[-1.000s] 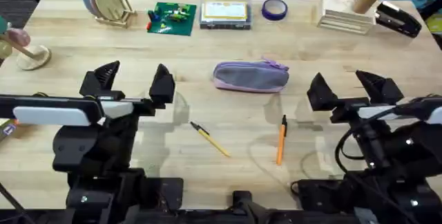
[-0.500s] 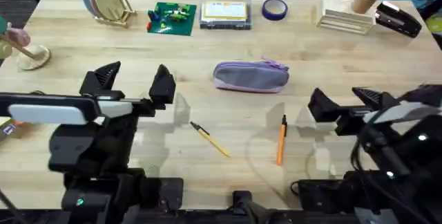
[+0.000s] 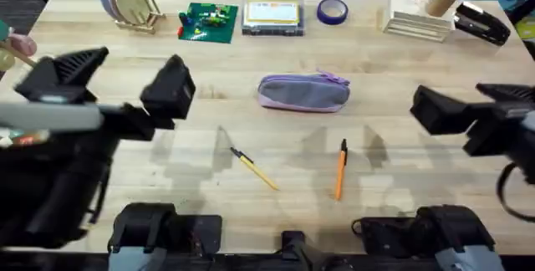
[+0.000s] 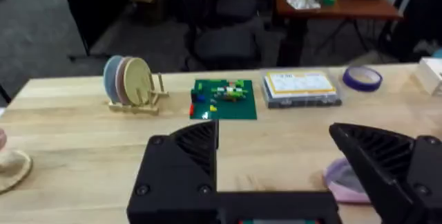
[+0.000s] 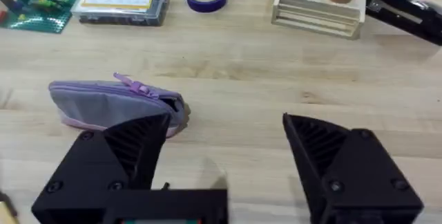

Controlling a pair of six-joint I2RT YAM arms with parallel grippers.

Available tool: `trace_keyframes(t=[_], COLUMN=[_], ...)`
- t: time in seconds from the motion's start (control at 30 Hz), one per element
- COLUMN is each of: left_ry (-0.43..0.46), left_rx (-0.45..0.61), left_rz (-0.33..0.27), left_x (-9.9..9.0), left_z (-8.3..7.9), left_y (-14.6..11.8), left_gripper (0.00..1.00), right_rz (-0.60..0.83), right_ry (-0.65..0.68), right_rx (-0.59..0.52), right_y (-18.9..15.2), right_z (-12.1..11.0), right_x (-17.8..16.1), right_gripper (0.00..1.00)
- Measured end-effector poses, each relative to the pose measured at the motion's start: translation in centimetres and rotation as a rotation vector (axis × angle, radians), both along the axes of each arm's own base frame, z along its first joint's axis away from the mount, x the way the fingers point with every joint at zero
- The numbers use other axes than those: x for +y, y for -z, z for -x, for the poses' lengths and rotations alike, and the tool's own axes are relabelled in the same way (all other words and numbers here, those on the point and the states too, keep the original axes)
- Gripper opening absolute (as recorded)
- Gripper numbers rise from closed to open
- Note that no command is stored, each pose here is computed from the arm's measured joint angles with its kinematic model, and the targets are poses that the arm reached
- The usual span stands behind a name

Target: Unzip the bag, pick up the pens from the table one at a time and place them inside, then zip the bag closed.

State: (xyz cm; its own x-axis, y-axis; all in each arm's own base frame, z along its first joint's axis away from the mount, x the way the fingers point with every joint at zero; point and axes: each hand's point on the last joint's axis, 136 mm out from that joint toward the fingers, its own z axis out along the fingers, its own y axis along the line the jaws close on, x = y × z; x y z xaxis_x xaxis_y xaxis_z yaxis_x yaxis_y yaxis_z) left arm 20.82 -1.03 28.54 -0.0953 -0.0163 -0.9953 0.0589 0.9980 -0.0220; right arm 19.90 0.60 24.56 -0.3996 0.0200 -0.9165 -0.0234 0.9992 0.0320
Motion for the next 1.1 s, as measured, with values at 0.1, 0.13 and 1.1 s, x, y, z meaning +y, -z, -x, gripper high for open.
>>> trace_keyframes(t=[0.1,0.13,1.1], left_ry=[0.016,0.026,0.825], left_rx=[0.065,0.095,0.411], left_rz=[-0.005,-0.011,-0.686], left_x=[-0.3,-0.4,-9.3], left_z=[-0.6,-0.9,-9.0], left_y=[-1.0,-1.2,7.3], left_gripper=[0.994,0.994,0.993], right_rz=[0.001,0.002,0.002], right_ry=[0.000,-0.001,-0.004], right_rx=[0.027,0.039,0.231], right_y=[-1.5,-2.0,-3.3], right_z=[-0.5,-0.7,-4.5], right_x=[0.0,0.0,0.1], right_gripper=[0.998,0.998,0.998])
